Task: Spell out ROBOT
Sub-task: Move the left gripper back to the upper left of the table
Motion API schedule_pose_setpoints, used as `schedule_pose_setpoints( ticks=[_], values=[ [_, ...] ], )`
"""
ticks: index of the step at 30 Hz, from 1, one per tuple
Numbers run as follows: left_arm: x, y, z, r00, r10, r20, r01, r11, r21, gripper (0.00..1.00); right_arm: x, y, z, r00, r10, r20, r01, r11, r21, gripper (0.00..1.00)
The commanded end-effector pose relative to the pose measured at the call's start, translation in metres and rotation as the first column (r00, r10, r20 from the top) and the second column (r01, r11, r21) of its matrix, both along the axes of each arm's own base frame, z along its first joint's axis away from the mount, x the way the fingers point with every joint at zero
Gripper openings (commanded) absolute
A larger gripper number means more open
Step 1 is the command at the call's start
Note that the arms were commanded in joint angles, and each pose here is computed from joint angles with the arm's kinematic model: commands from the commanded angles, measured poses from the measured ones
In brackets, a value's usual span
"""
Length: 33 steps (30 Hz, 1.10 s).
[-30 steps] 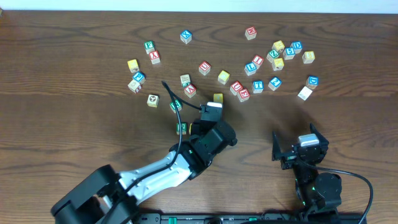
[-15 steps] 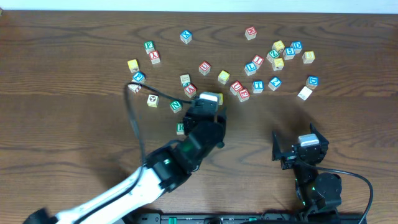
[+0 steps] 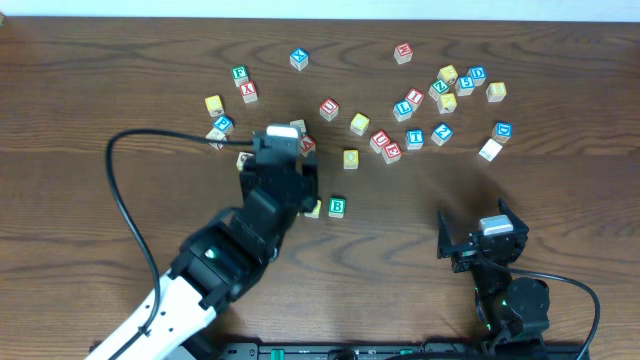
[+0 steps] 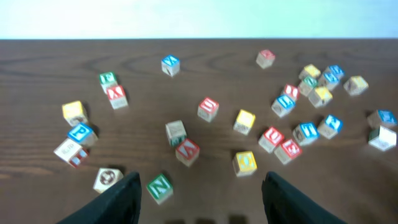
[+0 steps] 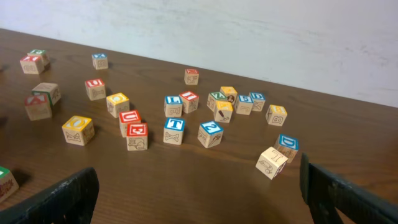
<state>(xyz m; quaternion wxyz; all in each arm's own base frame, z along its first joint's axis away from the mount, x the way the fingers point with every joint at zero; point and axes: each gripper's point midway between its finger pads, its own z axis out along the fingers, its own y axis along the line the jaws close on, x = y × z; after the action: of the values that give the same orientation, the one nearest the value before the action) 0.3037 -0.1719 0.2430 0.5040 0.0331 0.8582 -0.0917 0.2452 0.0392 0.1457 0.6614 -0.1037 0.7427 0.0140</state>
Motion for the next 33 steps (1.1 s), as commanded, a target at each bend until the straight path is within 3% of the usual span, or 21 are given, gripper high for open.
schedule_pose_setpoints(
  ticks=[1, 14, 19, 25, 27, 33],
  values=[
    [0.012, 0.001, 0.015, 1.0, -0.008, -0.021, 0.008, 1.0, -0.002, 0.61, 0.0, -0.002, -0.001, 1.0, -0.006, -0.002, 0.005, 1.0, -0.011, 0.99],
    [0.057, -0.002, -0.025, 0.963, 0.0, -0.269, 0.014, 0.999, 0.053, 0.73, 0.0, -0.002, -0.001, 1.0, -0.006, -0.003, 0.006, 1.0, -0.011, 0.99],
    [0.058, 0.006, -0.036, 0.953, 0.024, -0.303, -0.001, 0.997, 0.076, 0.91, 0.0, -0.002, -0.001, 1.0, -0.006, -0.003, 0.006, 1.0, -0.011, 0.99],
    [0.058, 0.02, -0.041, 0.943, 0.057, -0.327, -0.029, 0.996, 0.088, 0.92, 0.0, -0.002, -0.001, 1.0, -0.006, -0.003, 0.006, 1.0, -0.011, 0.99],
    [0.059, 0.024, -0.043, 0.936, 0.048, -0.349, -0.028, 0.998, 0.061, 0.98, 0.0, -0.002, -0.001, 1.0, -0.006, -0.003, 0.006, 1.0, -0.011, 0.99],
    [0.061, 0.052, -0.047, 0.895, -0.068, -0.442, 0.016, 0.993, -0.12, 0.98, 0.0, -0.002, -0.001, 1.0, -0.006, -0.003, 0.006, 1.0, -0.011, 0.99]
  ],
)
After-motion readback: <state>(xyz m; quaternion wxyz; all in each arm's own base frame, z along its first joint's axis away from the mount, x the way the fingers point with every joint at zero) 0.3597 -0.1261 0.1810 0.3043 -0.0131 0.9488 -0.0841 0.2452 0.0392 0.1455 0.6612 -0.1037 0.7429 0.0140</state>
